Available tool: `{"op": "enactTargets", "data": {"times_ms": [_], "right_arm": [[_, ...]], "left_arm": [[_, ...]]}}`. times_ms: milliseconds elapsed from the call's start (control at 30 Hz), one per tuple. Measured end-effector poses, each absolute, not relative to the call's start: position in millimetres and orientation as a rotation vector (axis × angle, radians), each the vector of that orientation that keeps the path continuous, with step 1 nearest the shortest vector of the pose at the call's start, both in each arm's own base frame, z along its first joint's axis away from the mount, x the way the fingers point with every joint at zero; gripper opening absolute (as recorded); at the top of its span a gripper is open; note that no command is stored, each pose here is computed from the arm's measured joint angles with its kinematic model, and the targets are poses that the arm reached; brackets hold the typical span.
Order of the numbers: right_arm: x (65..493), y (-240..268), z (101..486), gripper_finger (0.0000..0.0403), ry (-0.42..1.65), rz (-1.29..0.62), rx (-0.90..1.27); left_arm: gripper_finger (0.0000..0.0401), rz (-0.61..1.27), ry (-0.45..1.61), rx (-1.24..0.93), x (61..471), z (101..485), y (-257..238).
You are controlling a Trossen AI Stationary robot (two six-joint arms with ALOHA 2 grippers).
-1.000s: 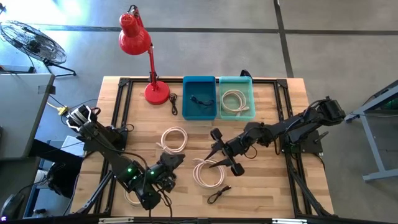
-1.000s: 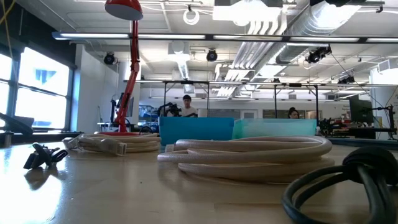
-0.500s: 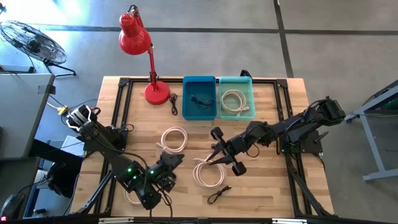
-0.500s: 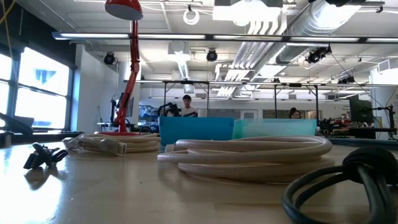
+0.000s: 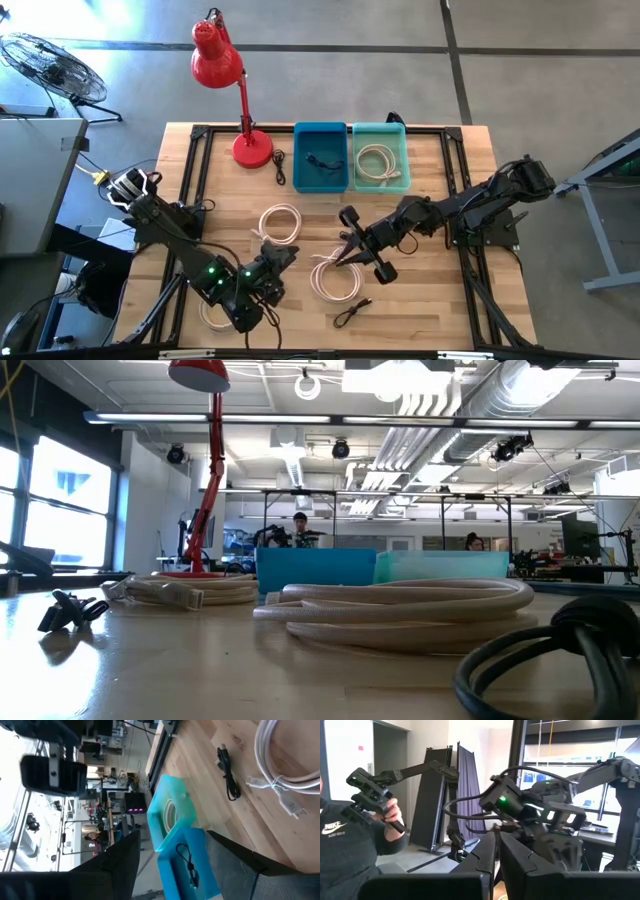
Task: Pick & Place USB Port
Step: Put the brown HDMI cable into the green bin
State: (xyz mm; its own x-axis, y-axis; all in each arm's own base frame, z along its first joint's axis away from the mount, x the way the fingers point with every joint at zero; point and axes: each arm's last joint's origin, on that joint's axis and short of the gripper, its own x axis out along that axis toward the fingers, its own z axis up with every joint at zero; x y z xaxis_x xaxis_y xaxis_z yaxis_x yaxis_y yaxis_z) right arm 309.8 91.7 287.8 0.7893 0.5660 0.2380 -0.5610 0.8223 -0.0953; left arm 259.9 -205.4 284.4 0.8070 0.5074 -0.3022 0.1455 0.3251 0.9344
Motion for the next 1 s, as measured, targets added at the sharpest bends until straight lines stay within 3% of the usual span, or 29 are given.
{"op": "enactTargets", "data": {"times_ms": [600, 1000], "right_arm": [[309.4, 96.3, 283.4, 0.0011, -0.215, 0.623, -0.014], [294.9, 95.6, 291.9, 0.0012, -0.126, 0.69, -0.048]], "left_arm": [[0.0217, -0.056, 0.708, 1.043, 287.8, 277.9, -178.5], [0.0207, -0.345, 0.793, 0.76, 304.2, 271.1, -151.1]]}}
